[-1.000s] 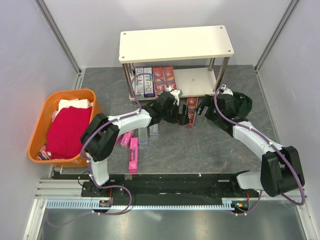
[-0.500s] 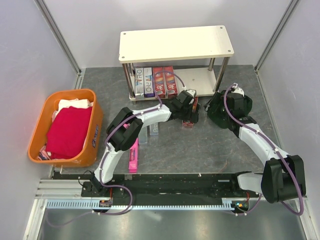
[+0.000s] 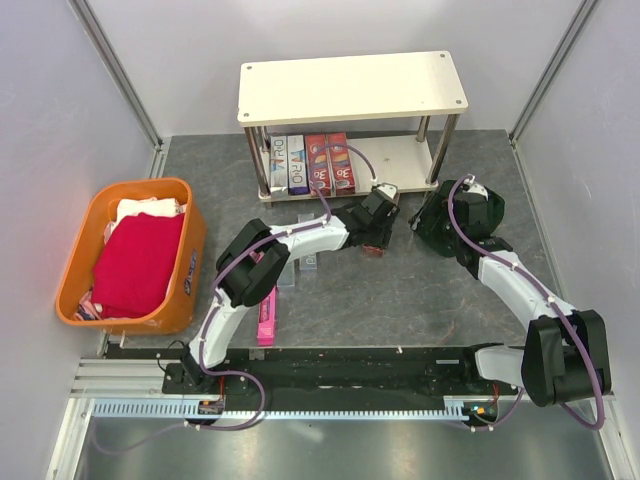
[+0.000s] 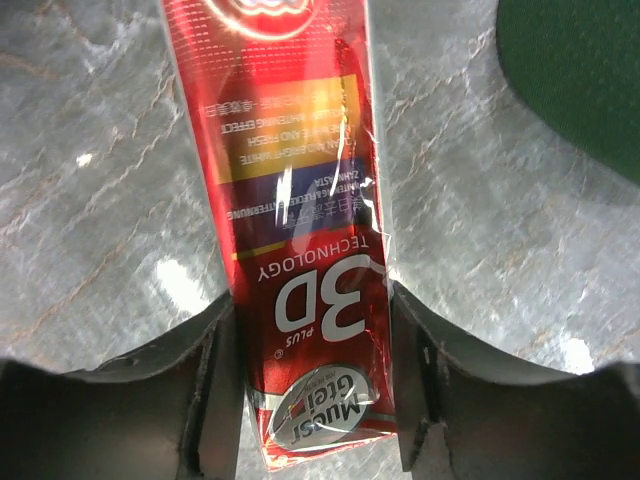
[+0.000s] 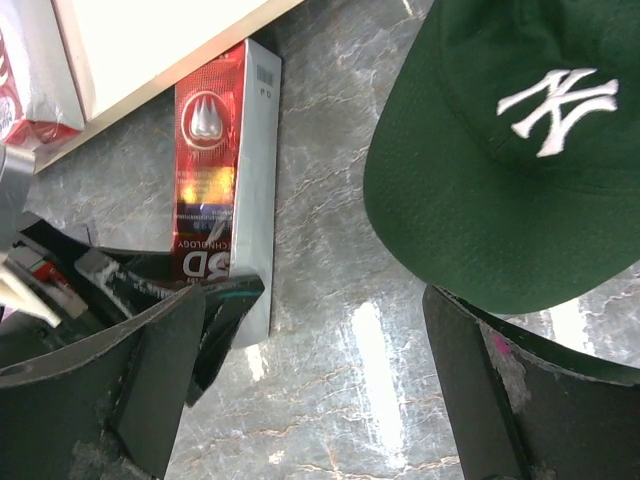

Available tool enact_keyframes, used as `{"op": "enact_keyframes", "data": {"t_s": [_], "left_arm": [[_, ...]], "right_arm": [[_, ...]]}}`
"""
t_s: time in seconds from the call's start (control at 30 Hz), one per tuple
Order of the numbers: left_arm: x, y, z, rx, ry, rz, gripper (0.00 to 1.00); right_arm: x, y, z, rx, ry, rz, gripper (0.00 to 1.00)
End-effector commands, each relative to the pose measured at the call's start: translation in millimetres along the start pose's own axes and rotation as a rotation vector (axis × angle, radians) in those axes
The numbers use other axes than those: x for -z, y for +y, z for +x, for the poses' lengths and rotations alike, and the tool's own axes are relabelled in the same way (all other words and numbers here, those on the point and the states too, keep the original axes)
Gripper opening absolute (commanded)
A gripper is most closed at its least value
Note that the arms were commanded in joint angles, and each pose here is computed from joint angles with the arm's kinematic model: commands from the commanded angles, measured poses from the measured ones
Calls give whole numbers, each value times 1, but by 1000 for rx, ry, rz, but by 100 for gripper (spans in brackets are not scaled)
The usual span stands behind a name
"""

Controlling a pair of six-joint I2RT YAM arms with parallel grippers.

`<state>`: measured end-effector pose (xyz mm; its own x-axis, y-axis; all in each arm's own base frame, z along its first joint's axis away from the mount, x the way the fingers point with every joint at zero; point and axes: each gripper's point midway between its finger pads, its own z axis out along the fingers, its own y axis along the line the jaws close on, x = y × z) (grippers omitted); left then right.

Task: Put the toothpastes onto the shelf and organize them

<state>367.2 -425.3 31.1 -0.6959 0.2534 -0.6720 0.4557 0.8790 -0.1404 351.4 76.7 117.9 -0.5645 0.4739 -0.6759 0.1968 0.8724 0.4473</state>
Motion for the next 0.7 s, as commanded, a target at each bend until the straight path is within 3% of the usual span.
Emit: {"op": "enact_keyframes", "data": {"t_s": [0.0,0.67], "left_arm": [[22,6,17,-27,35,-2,51],[107,8,-7,54,-110,91,47]], "right_arm": [[1,8,2,-10,11,-53,98],[8,47,32,-94,119,-305,98]]}}
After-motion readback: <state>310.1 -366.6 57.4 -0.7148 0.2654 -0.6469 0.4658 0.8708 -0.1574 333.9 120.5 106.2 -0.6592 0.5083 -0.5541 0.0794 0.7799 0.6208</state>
